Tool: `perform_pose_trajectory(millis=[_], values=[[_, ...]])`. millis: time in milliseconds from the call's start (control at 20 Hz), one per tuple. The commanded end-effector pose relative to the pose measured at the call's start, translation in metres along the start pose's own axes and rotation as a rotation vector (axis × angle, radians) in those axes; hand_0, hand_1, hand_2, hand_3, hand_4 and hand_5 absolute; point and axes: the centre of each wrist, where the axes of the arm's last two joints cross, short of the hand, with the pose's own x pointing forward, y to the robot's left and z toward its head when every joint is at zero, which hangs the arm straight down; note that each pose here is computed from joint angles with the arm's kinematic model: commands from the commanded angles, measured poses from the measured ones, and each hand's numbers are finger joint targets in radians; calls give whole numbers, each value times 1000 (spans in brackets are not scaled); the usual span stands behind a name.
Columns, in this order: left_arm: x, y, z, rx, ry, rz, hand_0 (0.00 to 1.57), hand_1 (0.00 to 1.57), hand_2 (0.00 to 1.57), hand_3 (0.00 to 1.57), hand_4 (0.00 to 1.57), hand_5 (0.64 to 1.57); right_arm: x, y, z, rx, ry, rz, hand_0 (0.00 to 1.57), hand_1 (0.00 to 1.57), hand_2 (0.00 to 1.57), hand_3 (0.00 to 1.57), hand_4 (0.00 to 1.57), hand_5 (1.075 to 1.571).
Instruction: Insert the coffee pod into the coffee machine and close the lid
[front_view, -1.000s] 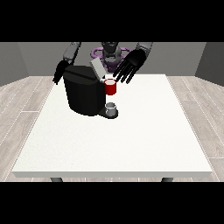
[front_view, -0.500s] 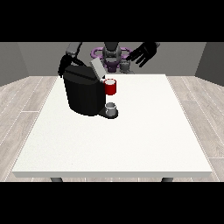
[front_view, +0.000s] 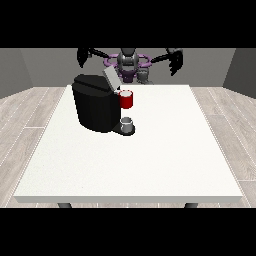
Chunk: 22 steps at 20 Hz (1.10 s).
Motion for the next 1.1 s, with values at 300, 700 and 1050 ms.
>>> perform_pose_trajectory(millis=[300, 700, 1050], values=[[-17, -22, 22, -21, 38, 122, 0, 0, 0, 0, 390, 1571, 27, -45, -17, 29, -35, 103, 0, 0, 0, 0, 0, 1571], [-1, -24, 28, -45, -62, 113, 0, 0, 0, 0, 396, 1571, 43, -44, -48, -33, -7, -63, 0, 0, 0, 0, 0, 1571], [24, -36, 32, 20, -101, 105, 0, 0, 0, 0, 361, 1571, 50, -44, -68, -9, 15, -122, 0, 0, 0, 0, 168, 1571]])
